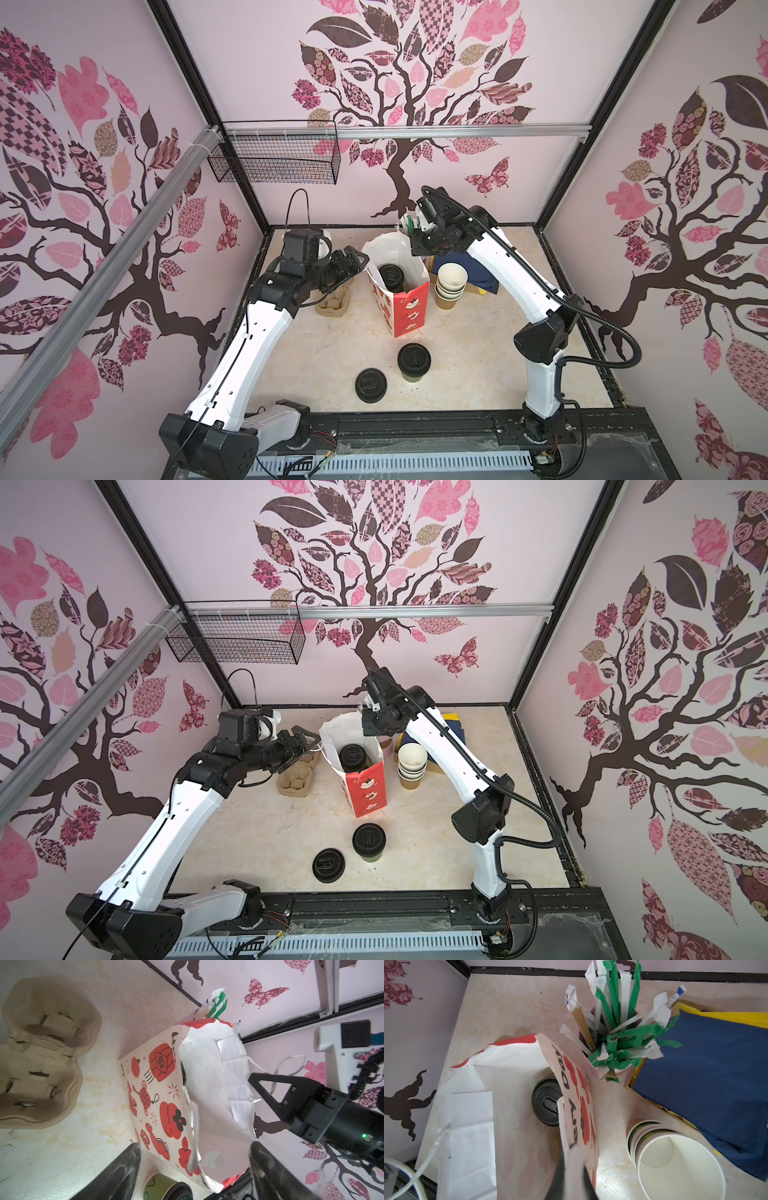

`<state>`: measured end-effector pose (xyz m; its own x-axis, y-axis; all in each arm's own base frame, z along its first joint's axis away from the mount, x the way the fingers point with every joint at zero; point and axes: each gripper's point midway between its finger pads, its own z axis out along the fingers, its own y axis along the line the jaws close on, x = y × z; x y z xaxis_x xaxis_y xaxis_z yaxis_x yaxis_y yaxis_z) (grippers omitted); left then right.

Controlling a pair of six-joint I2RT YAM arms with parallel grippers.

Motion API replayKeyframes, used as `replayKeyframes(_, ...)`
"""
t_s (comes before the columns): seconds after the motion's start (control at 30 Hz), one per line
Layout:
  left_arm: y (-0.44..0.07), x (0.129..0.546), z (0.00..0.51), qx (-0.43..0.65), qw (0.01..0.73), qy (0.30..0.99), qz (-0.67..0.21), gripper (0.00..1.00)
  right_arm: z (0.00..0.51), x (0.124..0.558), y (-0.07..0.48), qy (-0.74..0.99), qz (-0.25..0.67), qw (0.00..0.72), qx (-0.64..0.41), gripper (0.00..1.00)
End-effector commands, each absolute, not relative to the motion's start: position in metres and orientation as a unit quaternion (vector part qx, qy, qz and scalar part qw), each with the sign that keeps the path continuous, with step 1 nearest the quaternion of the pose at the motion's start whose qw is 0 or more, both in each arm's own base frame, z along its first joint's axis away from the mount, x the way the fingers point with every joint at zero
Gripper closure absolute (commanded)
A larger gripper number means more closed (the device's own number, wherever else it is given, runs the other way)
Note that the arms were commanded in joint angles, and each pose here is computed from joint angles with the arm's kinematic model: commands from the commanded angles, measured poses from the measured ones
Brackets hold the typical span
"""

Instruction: Pack the takeout coffee

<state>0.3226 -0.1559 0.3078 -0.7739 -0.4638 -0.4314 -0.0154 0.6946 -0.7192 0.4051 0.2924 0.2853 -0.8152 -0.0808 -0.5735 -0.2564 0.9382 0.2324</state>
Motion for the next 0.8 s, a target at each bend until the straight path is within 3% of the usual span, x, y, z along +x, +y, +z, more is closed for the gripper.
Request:
replayKeyframes(0.0, -0.163, 0.326, 0.305, -0.141, 0.298, 0.860, -0.389, 0.15, 0.273, 0.406, 0.290, 0.947, 0.135, 0.273, -0.107, 1.00)
replayKeyframes(0.07, -0.161, 0.327, 0.301, -0.147, 0.294, 0.863, -0.382, 0.15, 0.273, 0.407, 0.289, 0.947, 0.132, 0.274, -0.102, 0.98)
replayKeyframes(0.33, -0.161, 0.331, 0.300, -0.157, 0.296, 0.860, -0.385, 0.16, 0.318, 0.396, 0.276, 0.938, 0.137, 0.304, -0.097, 0.40)
replayKeyframes(0.4, -0.160, 0.331, 0.302, -0.158, 0.299, 0.858, -0.387, 0.16, 0.326, 0.386, 0.267, 0.939, 0.133, 0.303, -0.096, 0.32)
replayKeyframes(0.6, -0.153, 0.330, 0.306, -0.176, 0.316, 0.850, -0.383, 0.16, 0.331, 0.341, 0.239, 0.944, 0.115, 0.292, -0.102, 0.17)
replayKeyframes(0.77, -0.146, 0.327, 0.308, -0.196, 0.335, 0.837, -0.385, 0.16, 0.327, 0.289, 0.237, 0.943, 0.121, 0.287, -0.119, 0.12)
